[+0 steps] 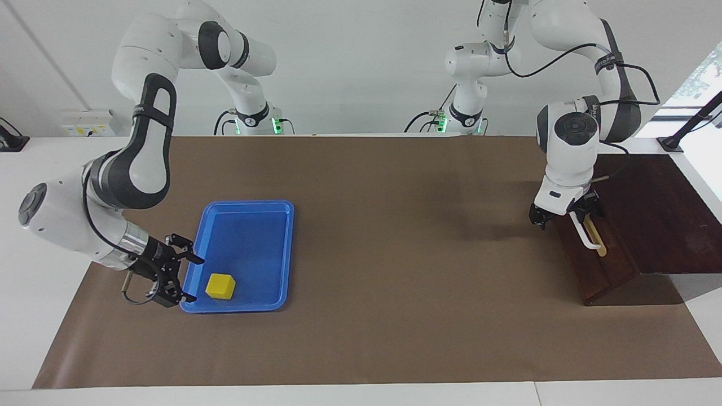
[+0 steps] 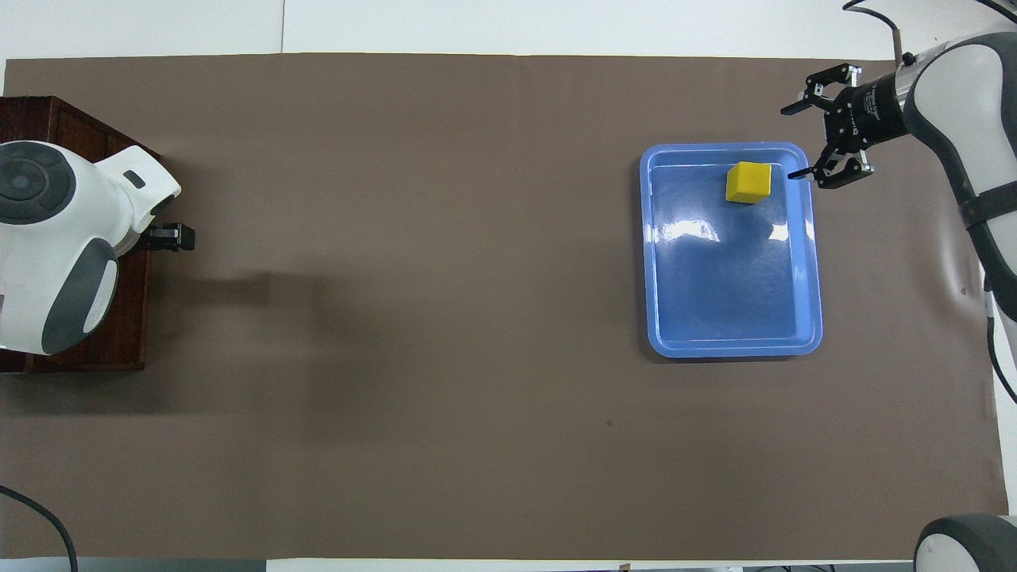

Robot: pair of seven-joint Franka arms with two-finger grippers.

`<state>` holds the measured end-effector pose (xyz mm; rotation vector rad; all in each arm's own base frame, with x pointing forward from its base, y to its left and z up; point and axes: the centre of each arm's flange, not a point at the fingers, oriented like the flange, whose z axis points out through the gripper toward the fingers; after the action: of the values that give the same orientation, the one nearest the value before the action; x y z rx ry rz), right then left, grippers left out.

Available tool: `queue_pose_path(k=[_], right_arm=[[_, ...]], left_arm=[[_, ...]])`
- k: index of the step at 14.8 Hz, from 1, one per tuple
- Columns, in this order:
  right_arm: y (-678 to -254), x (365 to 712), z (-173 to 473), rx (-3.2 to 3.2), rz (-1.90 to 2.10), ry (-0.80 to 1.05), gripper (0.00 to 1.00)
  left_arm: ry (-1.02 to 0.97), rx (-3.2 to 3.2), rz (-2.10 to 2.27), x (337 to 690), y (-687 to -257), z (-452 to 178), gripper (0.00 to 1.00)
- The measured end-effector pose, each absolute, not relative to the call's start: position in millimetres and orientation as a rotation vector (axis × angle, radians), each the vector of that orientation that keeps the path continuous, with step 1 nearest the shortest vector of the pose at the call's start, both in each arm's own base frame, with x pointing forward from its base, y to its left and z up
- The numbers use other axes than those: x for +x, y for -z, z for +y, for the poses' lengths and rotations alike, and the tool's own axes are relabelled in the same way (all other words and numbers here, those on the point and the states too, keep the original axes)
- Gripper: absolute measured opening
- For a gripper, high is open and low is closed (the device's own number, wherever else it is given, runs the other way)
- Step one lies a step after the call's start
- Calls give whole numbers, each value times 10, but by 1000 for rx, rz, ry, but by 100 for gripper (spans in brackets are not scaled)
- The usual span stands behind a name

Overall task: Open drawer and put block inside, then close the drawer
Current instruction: 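Pull the drawer open with the left gripper while the right gripper lowers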

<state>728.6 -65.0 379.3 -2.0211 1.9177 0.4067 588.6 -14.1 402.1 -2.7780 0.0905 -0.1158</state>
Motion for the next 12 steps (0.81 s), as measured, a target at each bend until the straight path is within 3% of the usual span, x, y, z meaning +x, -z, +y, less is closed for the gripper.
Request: queue_pose_path(k=[12], right_arm=[[-3160,7197,-813,-2033,1907,-525,100]], left_arm=[[162,-2763,167,5956,-3835,-320,100]])
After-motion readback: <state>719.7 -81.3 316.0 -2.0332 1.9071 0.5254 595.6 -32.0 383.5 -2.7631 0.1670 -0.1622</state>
